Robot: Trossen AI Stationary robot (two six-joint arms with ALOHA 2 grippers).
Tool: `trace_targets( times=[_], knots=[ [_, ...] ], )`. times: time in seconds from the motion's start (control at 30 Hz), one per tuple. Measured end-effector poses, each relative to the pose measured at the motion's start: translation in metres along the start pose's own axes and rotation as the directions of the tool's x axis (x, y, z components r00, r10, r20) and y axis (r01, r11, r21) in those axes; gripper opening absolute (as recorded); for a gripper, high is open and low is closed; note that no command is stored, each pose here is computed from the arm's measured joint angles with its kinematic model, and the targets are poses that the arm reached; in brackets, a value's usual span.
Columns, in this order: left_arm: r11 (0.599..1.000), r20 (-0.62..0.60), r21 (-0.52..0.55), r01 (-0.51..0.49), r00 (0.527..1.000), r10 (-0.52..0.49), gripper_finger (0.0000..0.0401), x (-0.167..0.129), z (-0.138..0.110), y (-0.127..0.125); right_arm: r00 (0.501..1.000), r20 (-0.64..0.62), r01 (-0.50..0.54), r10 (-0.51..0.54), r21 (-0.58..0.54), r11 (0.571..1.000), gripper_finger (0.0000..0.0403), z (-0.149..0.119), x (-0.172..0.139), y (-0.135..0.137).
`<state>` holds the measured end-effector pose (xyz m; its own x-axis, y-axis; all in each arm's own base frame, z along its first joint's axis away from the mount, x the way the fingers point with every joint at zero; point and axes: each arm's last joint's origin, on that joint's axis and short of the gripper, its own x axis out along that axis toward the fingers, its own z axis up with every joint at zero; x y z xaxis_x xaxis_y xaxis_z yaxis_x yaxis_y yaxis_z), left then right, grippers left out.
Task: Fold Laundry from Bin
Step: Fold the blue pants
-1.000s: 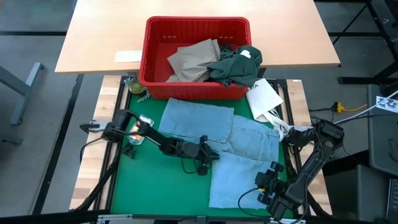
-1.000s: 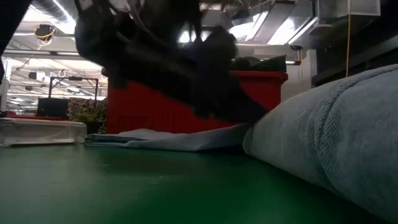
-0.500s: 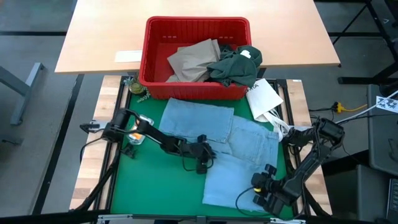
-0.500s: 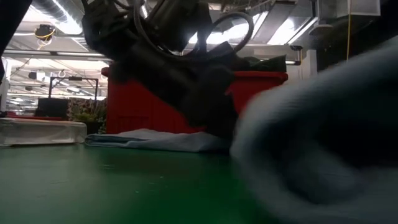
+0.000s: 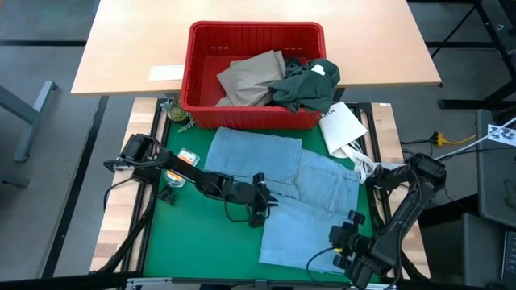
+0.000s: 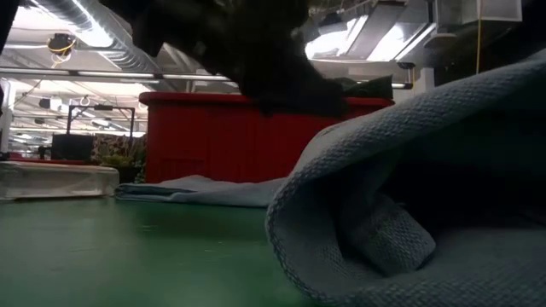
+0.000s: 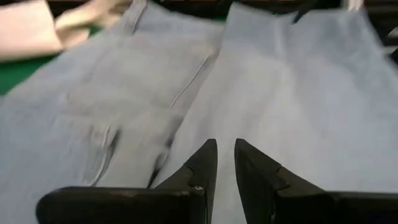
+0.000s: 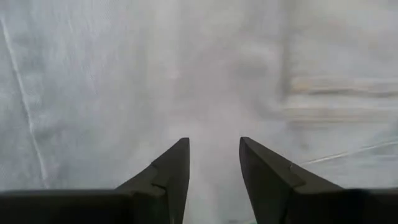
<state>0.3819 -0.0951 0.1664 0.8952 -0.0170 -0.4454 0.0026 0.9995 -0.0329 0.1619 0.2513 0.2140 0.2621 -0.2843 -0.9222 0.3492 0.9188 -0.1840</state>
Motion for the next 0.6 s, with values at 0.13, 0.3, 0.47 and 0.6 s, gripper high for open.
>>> trace_targets(
  times=[0.13, 0.3, 0.47, 0.6],
  knots=[
    [0.999, 0.052, 0.001, 0.033, 0.998, -0.033, 0.0052, -0.002, 0.003, -0.012, 0.994, 0.062, 0.085, -0.085, -0.007, 0.996, 0.014, 0.005, -0.004, -0.008],
    [0.999, 0.013, 0.018, 0.034, 0.999, -0.035, 0.0052, 0.005, -0.01, -0.019, 0.99, 0.048, 0.13, -0.13, 0.006, 0.991, 0.014, 0.003, 0.012, -0.014],
    [0.999, -0.084, 0.04, 0.021, 0.996, -0.018, 0.0052, 0.024, -0.042, -0.019, 0.993, -0.061, 0.102, -0.101, 0.02, 0.995, 0.014, -0.007, 0.034, -0.016],
    [0.999, -0.14, 0.052, 0.015, 0.99, -0.007, 0.0052, 0.038, -0.066, -0.017, 0.987, -0.148, 0.063, -0.058, 0.03, 0.998, 0.014, -0.018, 0.053, -0.017]
  ],
)
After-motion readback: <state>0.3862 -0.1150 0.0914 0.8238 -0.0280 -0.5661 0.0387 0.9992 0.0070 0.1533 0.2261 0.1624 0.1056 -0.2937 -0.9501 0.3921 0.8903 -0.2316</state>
